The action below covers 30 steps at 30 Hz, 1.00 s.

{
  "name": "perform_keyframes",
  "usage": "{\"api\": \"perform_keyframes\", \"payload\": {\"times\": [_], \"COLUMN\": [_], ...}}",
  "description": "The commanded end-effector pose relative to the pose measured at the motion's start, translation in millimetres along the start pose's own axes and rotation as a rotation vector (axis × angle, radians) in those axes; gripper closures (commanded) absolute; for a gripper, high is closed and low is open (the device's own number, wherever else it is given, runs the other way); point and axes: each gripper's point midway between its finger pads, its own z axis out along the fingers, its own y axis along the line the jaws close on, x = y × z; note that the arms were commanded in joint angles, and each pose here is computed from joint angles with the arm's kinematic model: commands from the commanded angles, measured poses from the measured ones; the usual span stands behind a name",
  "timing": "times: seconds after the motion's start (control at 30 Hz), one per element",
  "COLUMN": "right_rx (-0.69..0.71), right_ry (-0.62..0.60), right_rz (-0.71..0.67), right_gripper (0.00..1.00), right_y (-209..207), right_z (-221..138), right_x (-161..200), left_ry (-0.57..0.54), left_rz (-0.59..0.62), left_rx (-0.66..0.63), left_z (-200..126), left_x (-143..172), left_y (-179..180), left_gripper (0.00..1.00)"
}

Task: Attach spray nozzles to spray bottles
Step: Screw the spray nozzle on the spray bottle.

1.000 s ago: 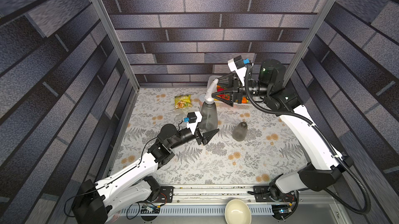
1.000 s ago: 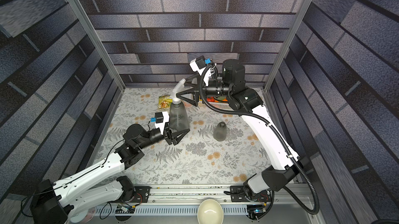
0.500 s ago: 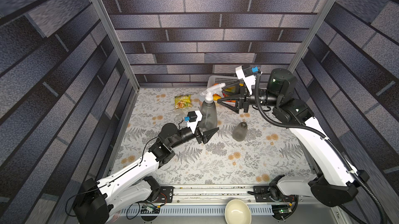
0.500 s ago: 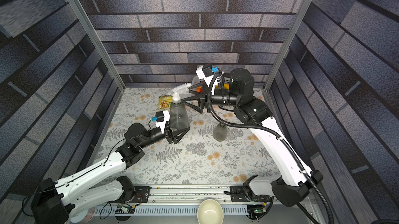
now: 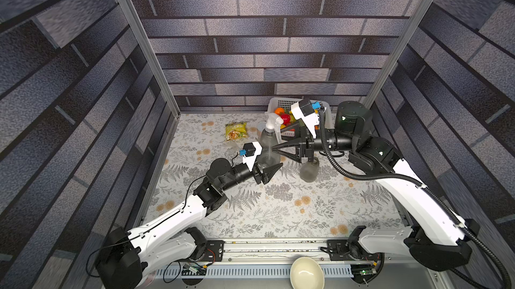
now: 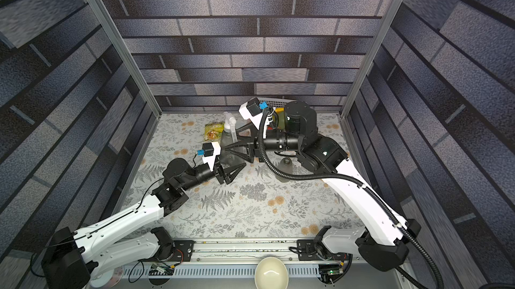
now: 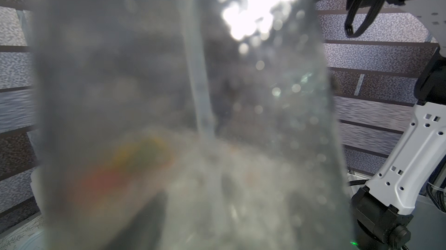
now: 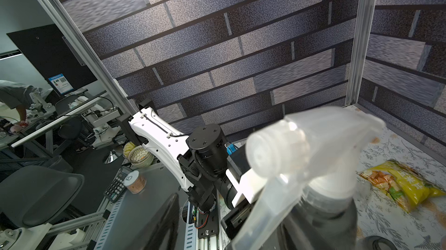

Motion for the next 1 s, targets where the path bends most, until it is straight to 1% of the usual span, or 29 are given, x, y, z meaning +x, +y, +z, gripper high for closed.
{"api": "perform_keyframes", "payload": {"times": [0.0,0.13,0.27,0.33,0.53,0.73,0.83,0.87,0.97], "right_rx": [0.003,-0.003,0.026,0.037,0.075,0.13,0.166,0.208,0.299], "right_ry": [-0.011,0.007,0.029,0.04,0.054,0.105,0.122,0.115,0.087], "right_rz": [0.009,0.018,0.037,0.043,0.049,0.081,0.072,0.057,0.001], "right_gripper": [0.4,0.43,0.43,0.41,0.36,0.34,0.36,0.39,0.42], "right_y": [0,0,-8,-10,-7,-11,-13,-17,-23], "right_z": [12,27,38,40,32,21,13,7,-9], "right_x": [-7,-6,1,4,10,32,40,42,35], "left_ry": [-0.035,-0.037,-0.043,-0.045,-0.063,-0.095,-0.098,-0.1,-0.094], "left_rz": [0.058,0.063,0.066,0.067,0.062,0.043,0.039,0.038,0.029], "left_rx": [-0.003,0.007,0.009,0.009,-0.003,-0.022,-0.019,-0.015,-0.005], "left_z": [5,7,7,6,2,-5,-5,-5,-5], "left_x": [-19,-18,-18,-18,-21,-26,-28,-28,-25], "left_y": [-3,-8,-10,-10,-7,2,3,3,2], "left_gripper": [0.45,0.45,0.45,0.45,0.45,0.46,0.46,0.46,0.46]}}
